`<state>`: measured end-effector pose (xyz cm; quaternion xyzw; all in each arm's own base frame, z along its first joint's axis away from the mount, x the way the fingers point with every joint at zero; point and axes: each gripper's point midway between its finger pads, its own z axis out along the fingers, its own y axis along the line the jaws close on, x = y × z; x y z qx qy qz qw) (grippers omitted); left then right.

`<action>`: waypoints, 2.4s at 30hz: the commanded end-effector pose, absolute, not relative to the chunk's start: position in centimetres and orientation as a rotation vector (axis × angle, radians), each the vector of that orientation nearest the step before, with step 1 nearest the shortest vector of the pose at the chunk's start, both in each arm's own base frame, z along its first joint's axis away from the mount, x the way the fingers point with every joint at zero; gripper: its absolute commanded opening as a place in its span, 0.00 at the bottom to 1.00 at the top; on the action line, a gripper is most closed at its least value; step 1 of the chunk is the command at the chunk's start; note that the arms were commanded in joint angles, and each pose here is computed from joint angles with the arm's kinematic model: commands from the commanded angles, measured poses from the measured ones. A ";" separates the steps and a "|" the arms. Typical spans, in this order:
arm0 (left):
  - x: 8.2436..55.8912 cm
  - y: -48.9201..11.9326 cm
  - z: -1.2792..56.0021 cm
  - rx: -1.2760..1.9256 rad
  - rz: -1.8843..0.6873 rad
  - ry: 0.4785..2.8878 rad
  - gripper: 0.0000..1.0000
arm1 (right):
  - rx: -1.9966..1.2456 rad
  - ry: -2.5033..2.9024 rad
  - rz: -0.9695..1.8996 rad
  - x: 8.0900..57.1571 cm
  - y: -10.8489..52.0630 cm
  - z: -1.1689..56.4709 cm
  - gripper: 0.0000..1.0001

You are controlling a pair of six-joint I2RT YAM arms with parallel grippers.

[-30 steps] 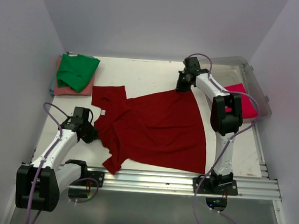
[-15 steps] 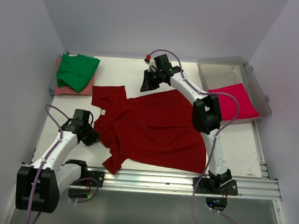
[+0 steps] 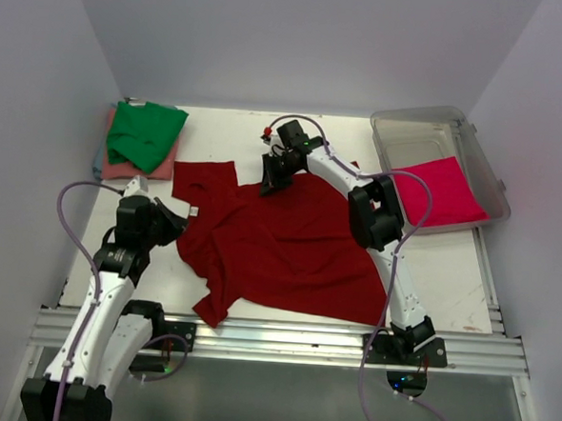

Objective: Fold and stack the t-shirts
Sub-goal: Flatten the tshirt out

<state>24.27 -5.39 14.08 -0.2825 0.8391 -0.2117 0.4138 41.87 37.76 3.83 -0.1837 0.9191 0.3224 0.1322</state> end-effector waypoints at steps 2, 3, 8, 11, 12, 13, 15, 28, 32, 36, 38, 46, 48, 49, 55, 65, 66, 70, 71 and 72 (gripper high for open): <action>26.1 -5.5 10.2 -0.688 -0.497 2.208 0.00 | -0.539 2.657 1.001 41.9 38.4 5.0 0.00; 26.1 -5.6 8.1 -0.712 -0.485 2.272 0.00 | -0.542 2.662 1.005 41.8 38.6 4.8 0.00; 27.6 -4.9 4.7 -0.746 -0.411 2.318 0.00 | -0.511 2.692 0.959 42.0 38.1 4.2 0.00; 27.8 -4.7 2.6 -0.765 -0.373 2.378 0.00 | -0.487 2.704 0.922 42.4 37.8 4.0 0.00; 27.7 -4.6 2.1 -0.778 -0.356 2.398 0.00 | -0.479 2.705 0.910 42.6 37.8 3.9 0.00; 27.6 -4.5 1.5 -0.787 -0.342 2.417 0.00 | -0.472 2.705 0.899 42.8 37.8 3.8 0.00; 27.3 -4.4 0.2 -0.800 -0.323 2.448 0.00 | -0.466 2.712 0.881 43.0 37.7 3.7 0.00; 22.3 -3.6 -2.5 -0.898 -0.186 2.635 0.00 | 0.028 2.750 0.327 51.4 27.7 -0.8 0.00; 21.6 -3.6 -2.0 -0.896 -0.186 2.636 0.00 | 0.130 2.714 0.274 54.0 24.7 -1.9 0.00; 21.1 -3.2 -0.8 -0.876 -0.164 2.641 0.00 | 0.197 2.653 0.259 56.2 22.8 -1.6 0.00; 20.7 -3.1 -0.2 -0.881 -0.162 2.632 0.00 | 0.235 2.633 0.263 57.1 21.9 -1.5 0.00; 19.9 -4.9 1.9 -0.902 -0.313 2.612 0.00 | 0.306 2.587 0.267 58.5 20.5 -1.5 0.00; 19.6 -5.6 2.6 -0.904 -0.365 2.610 0.00 | 0.308 2.566 0.294 59.0 20.9 -1.0 0.00; 19.3 -5.6 3.4 -0.895 -0.374 2.597 0.00 | 0.298 2.567 0.322 58.9 21.3 -1.1 0.00; 23.7 -6.0 13.6 -0.701 -0.539 2.197 0.00 | 0.101 2.490 0.720 58.1 27.4 2.4 0.00; 36.2 -7.7 19.6 -0.515 -0.665 1.940 0.00 | -0.280 2.263 1.009 52.6 36.3 14.6 0.00; 37.9 -7.8 20.1 -0.497 -0.676 1.904 0.00 | -0.329 2.267 0.951 51.7 36.8 14.6 0.00; 43.9 -8.7 16.5 -0.509 -0.690 1.986 0.00 | -0.295 2.221 0.551 50.6 34.0 17.4 0.05; 44.6 -9.1 16.0 -0.497 -0.712 1.999 0.00 | -0.300 2.171 0.524 49.8 33.7 20.1 0.11; 45.5 -9.4 15.6 -0.490 -0.721 2.001 0.00 | -0.319 2.174 0.474 48.6 33.7 20.2 0.19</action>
